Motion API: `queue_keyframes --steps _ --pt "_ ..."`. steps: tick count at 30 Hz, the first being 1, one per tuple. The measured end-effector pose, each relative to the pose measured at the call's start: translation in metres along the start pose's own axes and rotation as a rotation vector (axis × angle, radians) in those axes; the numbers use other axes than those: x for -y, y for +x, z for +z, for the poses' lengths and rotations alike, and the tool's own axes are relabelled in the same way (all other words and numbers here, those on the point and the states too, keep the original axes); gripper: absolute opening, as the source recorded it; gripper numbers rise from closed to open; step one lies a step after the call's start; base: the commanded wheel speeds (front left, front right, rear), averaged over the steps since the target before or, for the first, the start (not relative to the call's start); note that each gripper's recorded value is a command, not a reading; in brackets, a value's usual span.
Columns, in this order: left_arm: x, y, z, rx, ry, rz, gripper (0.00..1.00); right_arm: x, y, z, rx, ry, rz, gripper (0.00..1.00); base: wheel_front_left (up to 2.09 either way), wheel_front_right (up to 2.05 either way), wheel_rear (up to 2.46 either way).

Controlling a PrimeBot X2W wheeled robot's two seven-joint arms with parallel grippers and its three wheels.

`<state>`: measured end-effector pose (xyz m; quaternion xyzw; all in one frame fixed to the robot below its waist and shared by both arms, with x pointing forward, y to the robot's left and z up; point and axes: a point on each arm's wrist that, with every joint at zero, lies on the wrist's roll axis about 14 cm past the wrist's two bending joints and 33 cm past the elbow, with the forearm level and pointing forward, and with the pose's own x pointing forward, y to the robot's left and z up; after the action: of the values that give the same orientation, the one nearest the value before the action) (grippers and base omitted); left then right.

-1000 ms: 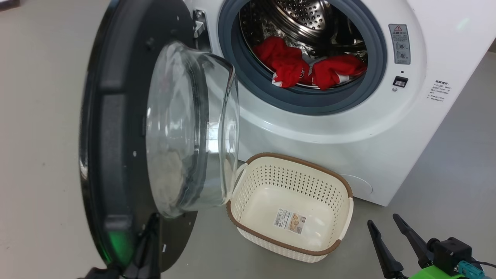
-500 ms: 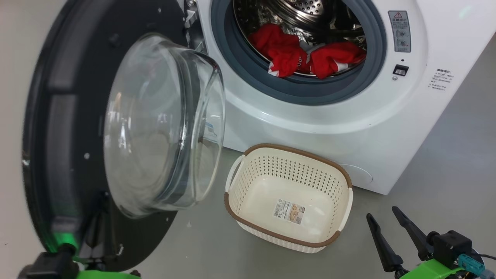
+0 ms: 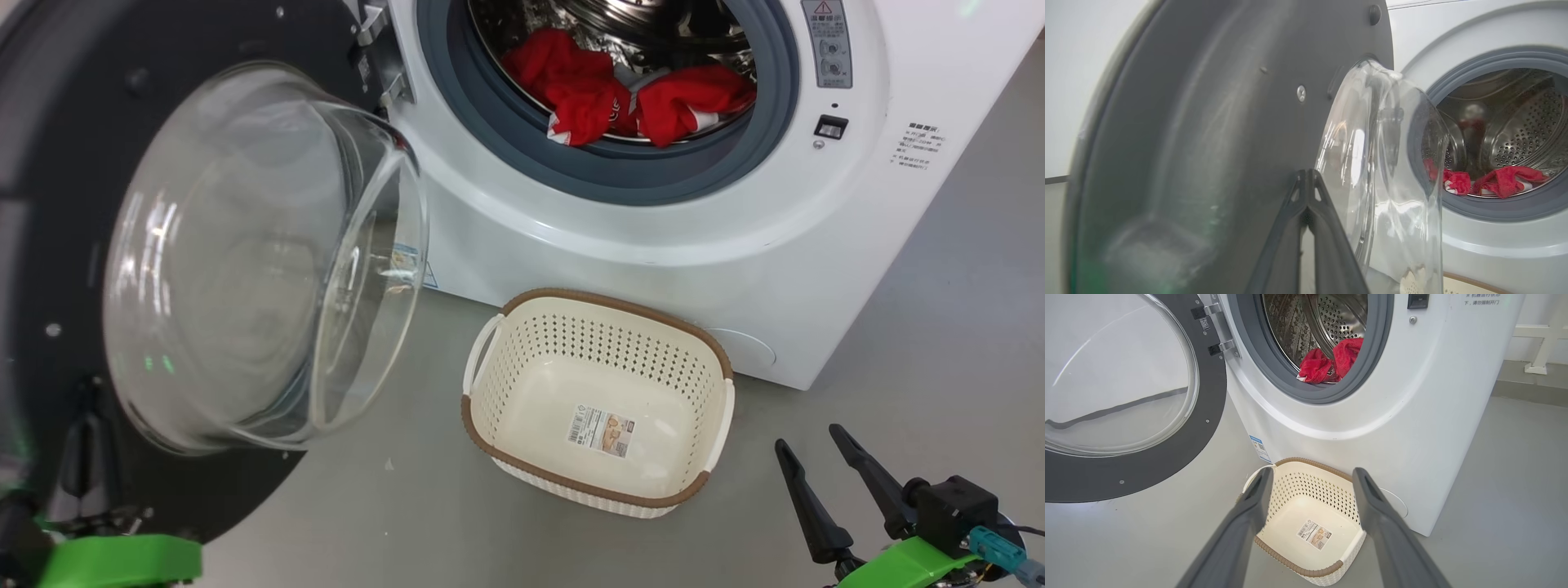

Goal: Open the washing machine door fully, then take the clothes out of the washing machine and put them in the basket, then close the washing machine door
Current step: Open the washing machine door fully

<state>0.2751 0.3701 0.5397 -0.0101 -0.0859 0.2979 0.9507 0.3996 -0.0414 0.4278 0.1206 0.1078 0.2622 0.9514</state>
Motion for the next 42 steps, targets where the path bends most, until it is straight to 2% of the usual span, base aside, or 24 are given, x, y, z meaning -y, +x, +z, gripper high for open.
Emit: queue_keyframes --steps 17,36,42 --pt "-0.056 0.030 -0.010 -0.037 0.062 0.157 0.00 0.013 0.005 0.002 0.005 -0.010 -0.013 1.00 0.00 0.00 0.00" --pt "-0.109 0.068 -0.021 -0.115 0.129 0.267 0.00 0.028 -0.004 -0.006 -0.013 0.005 -0.057 1.00 0.00 0.00 0.00" --pt "-0.111 0.081 -0.023 -0.129 0.157 0.267 0.00 0.034 -0.003 -0.008 -0.017 0.006 -0.066 1.00 0.00 0.00 0.00"
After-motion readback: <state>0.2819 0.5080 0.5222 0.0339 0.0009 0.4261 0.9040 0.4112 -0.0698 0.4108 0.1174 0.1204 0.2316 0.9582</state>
